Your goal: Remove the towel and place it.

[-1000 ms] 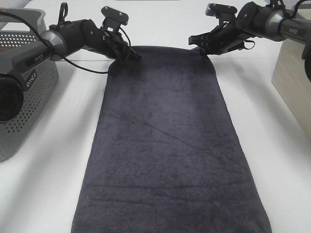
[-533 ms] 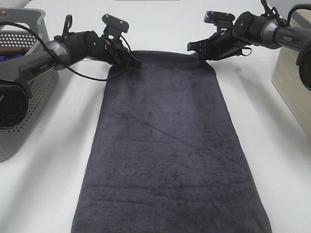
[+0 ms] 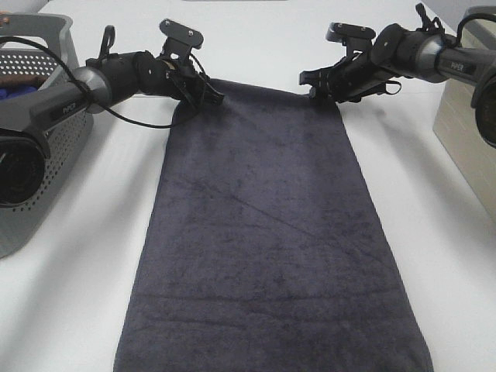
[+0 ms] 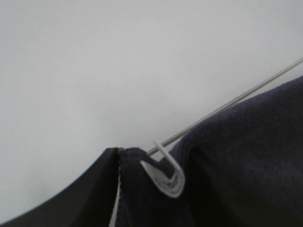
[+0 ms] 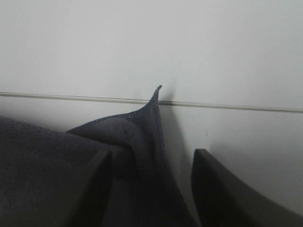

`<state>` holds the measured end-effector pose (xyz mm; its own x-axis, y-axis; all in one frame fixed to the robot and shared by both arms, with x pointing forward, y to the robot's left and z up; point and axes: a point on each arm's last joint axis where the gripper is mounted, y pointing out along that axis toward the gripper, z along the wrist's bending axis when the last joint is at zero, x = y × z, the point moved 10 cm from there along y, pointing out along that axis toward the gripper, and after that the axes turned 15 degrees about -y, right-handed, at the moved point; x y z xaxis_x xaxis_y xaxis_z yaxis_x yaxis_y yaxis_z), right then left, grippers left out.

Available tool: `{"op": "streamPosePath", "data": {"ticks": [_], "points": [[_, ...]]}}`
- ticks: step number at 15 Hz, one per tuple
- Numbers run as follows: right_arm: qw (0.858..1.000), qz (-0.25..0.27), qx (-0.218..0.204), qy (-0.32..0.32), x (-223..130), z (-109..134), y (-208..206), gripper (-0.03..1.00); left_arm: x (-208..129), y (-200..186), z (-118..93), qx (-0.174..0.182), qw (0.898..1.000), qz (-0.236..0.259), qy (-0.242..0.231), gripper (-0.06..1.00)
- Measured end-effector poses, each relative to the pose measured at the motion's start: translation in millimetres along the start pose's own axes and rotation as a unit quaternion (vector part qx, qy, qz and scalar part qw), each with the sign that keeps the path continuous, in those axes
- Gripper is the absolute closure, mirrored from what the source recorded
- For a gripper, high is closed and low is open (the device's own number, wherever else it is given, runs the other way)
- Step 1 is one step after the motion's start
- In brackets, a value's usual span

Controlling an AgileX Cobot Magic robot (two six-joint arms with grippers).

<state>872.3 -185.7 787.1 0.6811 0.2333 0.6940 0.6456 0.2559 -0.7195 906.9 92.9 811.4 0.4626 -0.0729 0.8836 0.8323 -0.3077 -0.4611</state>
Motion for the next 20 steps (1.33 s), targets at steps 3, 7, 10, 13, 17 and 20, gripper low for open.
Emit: {"op": "streamPosePath", "data": {"ticks": [3, 7, 10, 13, 17, 20], "points": [[1.000, -0.012, -0.002, -0.002, 10, -2, -3, 0.38, 0, 3, 3, 0.004, 1.000, -0.012, -0.002, 0.27], [0.996, -0.085, -0.025, -0.005, 51, -11, -16, 0.38, 14, 2, 5, 0.008, 0.998, -0.052, -0.023, 0.13], [0.995, -0.098, -0.030, 0.003, 52, -13, -12, 0.39, 15, 2, 4, 0.004, 0.998, -0.053, -0.045, 0.12], [0.996, -0.088, -0.034, -0.003, 31, -15, 9, 0.40, 15, 2, 1, 0.001, 0.997, -0.054, -0.056, 0.12], [0.996, -0.075, -0.035, -0.015, 15, -16, 21, 0.40, 13, 2, -10, -0.006, 0.997, -0.052, -0.053, 0.12], [0.997, -0.070, -0.032, -0.021, 8, -15, 27, 0.46, 12, 3, -11, -0.007, 0.997, -0.048, -0.053, 0.12]]}}
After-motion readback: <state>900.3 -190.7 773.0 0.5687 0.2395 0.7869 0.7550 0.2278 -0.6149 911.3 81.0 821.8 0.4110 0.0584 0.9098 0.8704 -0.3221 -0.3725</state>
